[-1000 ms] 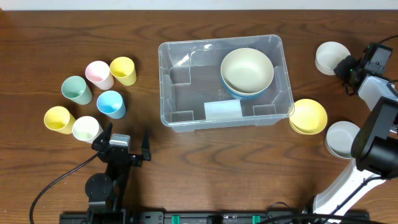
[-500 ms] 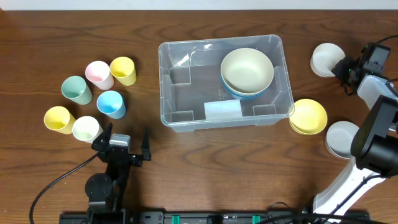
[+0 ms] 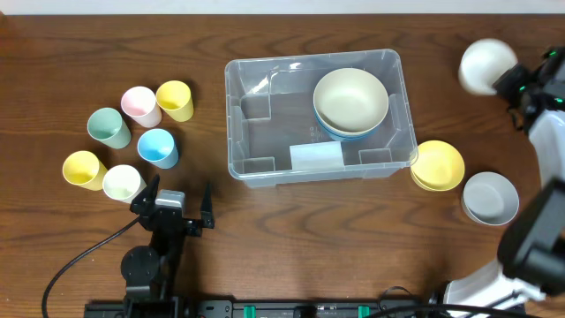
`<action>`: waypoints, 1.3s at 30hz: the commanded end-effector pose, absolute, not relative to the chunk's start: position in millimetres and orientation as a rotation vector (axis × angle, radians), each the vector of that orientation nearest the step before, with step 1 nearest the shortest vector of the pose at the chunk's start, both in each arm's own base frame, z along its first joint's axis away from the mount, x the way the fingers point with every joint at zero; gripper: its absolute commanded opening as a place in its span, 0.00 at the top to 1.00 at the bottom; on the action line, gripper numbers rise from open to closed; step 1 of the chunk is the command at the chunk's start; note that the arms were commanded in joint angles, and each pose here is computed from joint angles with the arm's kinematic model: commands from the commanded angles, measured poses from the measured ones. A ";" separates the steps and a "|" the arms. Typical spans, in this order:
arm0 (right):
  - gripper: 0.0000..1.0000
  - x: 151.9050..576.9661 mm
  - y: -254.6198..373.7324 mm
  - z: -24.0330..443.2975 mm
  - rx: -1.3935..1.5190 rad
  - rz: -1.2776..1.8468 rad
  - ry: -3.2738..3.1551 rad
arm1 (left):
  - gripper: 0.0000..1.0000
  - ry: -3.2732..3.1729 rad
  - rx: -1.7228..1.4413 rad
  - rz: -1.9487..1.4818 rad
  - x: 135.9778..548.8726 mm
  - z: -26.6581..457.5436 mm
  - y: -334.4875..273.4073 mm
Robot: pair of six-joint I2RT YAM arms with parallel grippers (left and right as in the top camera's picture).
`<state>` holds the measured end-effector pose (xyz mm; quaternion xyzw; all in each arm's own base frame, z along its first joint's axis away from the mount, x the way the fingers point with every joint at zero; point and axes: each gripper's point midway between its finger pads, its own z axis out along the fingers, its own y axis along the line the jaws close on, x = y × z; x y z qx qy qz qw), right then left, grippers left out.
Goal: Pack container
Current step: 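Lift the white bowl and carry it left into the bin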
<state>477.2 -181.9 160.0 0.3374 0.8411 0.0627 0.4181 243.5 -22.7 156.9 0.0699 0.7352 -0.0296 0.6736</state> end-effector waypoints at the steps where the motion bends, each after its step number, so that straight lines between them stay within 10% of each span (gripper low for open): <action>1: 0.99 472.5 -153.4 225.4 0.705 0.300 2.025 | 0.02 1.699 0.165 -0.072 242.9 141.2 -23.3; 21: 0.99 448.1 189.4 274.0 -0.096 0.657 2.089 | 0.02 1.699 0.165 -0.072 242.8 141.2 -23.3; 39: 0.99 457.4 276.0 171.3 -0.192 0.436 2.189 | 0.02 1.699 0.165 -0.072 242.9 141.1 -23.3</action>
